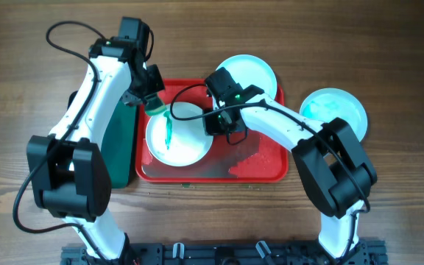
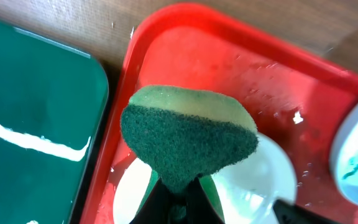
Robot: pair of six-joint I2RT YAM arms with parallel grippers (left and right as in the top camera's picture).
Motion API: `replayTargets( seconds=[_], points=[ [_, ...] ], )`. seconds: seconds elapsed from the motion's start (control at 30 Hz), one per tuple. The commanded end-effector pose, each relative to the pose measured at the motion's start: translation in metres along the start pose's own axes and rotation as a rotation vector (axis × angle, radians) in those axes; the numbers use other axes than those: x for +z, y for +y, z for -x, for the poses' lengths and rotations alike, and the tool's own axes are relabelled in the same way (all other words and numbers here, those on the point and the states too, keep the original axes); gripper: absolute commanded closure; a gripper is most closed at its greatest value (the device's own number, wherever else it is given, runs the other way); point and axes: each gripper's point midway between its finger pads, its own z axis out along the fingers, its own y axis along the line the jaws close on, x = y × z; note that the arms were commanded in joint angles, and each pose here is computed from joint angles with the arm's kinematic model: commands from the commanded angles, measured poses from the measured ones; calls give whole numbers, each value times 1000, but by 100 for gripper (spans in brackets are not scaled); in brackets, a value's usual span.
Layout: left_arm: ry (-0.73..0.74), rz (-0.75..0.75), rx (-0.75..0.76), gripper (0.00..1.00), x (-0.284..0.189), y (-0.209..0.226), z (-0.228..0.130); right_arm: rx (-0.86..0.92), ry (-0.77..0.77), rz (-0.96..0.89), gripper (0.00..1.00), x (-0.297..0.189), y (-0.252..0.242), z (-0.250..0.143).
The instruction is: Clean dirty plates on tray and stack at the side
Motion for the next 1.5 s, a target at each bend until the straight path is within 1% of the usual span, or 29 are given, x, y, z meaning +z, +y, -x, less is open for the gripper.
replayTargets(
  seconds=[0.0, 0.2, 0.33, 0.5, 0.6, 0.73, 0.8, 0.9, 1.03, 1.1, 1.13, 1.17, 1.2, 1.27, 1.3, 1.37, 1.4, 1.47],
  points=[
    [55, -3, -13, 96, 16, 2, -16, 102, 67, -5, 96, 20, -10, -14],
    [82, 0, 28, 96, 30, -6, -34, 104, 63, -3, 96, 20, -9, -13],
    [89, 3, 91, 96, 55, -15, -56, 100, 62, -2, 96, 20, -9, -13],
    [50, 100, 143, 96, 81, -1, -73, 95, 62, 6, 96, 20, -8, -12],
    [27, 98, 202, 96, 95, 4, -76, 95, 62, 6, 95, 20, -8, -12],
    [8, 150, 197, 96, 96, 16, -72, 92, 62, 6, 96, 20, -8, -12],
    [-40, 219, 138, 96, 93, 30, -61, 92, 62, 6, 96, 20, -8, -12],
    [-93, 284, 78, 96, 90, 45, -50, 92, 62, 6, 96, 20, -8, -12],
    [-116, 278, 75, 96, 90, 43, -44, 92, 62, 6, 96, 20, -8, -12],
    [-78, 230, 111, 96, 93, 34, -52, 91, 62, 6, 96, 20, -8, -12],
    [-36, 171, 155, 96, 95, 23, -59, 90, 63, 6, 96, 20, -8, -13],
    [32, 66, 230, 96, 97, 5, -73, 81, 66, 12, 96, 20, -7, -13],
    [119, -81, 321, 96, 96, -18, -92, 70, 70, 26, 96, 20, -5, -13],
    [236, -306, 434, 96, 85, -48, -122, 75, 74, 30, 96, 20, -6, -13],
    [269, -366, 463, 96, 80, -55, -130, 78, 77, 37, 96, 19, -6, -13],
    [307, -431, 497, 96, 74, -61, -141, 72, 85, 54, 96, 18, -5, -13],
    [313, -437, 504, 96, 73, -62, -142, 69, 92, 65, 96, 17, -6, -13],
    [281, -440, 528, 96, 75, -64, -136, 80, 99, 63, 96, 16, -9, -14]
  ],
)
